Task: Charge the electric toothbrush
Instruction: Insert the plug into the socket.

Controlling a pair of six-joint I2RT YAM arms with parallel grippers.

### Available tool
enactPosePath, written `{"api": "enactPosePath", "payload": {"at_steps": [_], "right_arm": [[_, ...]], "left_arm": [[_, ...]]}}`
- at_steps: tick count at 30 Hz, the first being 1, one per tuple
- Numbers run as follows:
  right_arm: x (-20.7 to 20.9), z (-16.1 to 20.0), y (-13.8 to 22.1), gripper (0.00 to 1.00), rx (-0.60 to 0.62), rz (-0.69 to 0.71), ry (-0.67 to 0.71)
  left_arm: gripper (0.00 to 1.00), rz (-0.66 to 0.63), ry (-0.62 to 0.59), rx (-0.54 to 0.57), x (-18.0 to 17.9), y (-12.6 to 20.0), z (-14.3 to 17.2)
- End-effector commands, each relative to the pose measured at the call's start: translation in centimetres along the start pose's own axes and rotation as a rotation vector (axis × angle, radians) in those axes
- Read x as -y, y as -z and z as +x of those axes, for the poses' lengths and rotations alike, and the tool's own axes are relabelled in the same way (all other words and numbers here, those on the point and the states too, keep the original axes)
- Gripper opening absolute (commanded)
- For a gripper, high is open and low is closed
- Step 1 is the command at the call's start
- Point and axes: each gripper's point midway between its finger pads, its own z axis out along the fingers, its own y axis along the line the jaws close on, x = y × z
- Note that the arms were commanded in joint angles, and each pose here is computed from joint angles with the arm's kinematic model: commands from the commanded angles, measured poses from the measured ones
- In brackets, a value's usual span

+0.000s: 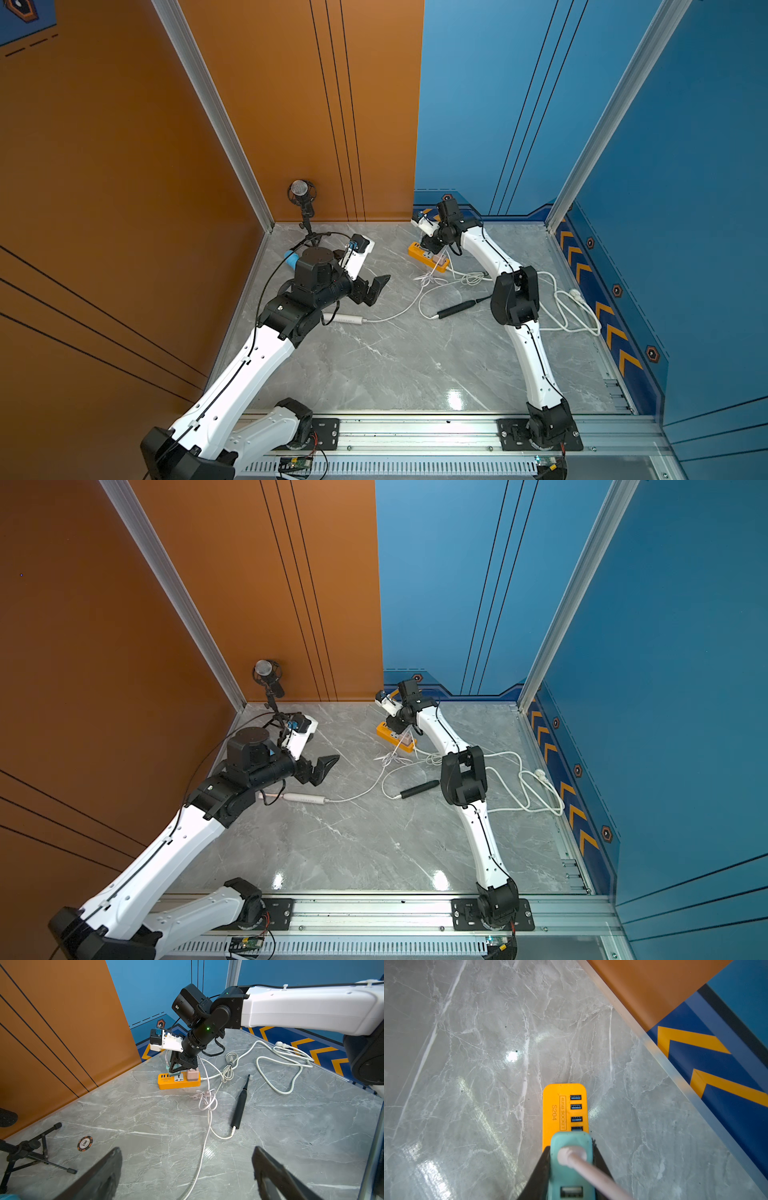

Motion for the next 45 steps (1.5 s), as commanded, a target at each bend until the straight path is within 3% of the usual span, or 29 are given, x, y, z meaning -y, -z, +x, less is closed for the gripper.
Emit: {"api": "enactPosePath", "payload": {"at_steps": [1, 8, 18, 26, 31, 36, 42, 45], "right_arm": [[-2.0, 4.3, -2.4, 0.09, -0.128, -0.079, -0.048], [-3.3, 4.5, -1.5, 0.09, -0.171, -0.097, -0.018], [-3.2, 7.9, -2.3, 0.10, -0.324, -0.038, 0.001], [-3.5, 9.1, -1.9, 0.09, -0.364, -0.075, 0.011], [-4.5, 10.6, -3.3, 0.11, -0.417, -0.079, 0.046], [-4.3, 11.5, -4.1, 0.20, -0.448, -0.038, 0.081], [-1.9, 8.1, -1.7, 0.30, -0.329, 0.009, -0.038], [-1.4, 6.8, -0.5, 0.41, -0.287, 0.015, -0.068]], "left_arm": [[0.98, 0.021, 0.015, 0.012, 0.2, 0.4, -0.5], [0.98, 0.023, 0.029, 0.014, -0.1, 0.4, -0.6], [0.98, 0.026, 0.056, 0.013, -0.4, 0.4, -0.6], [0.98, 0.026, 0.065, 0.008, -0.6, 0.2, -0.5], [0.98, 0.039, 0.085, 0.005, -0.7, 0.0, -0.5], [0.98, 0.037, 0.091, 0.005, -0.9, 0.0, -0.5], [0.98, 0.038, 0.096, 0.002, -1.0, -0.1, -0.4], [0.98, 0.036, 0.103, 0.001, -1.1, -0.1, -0.4]]}}
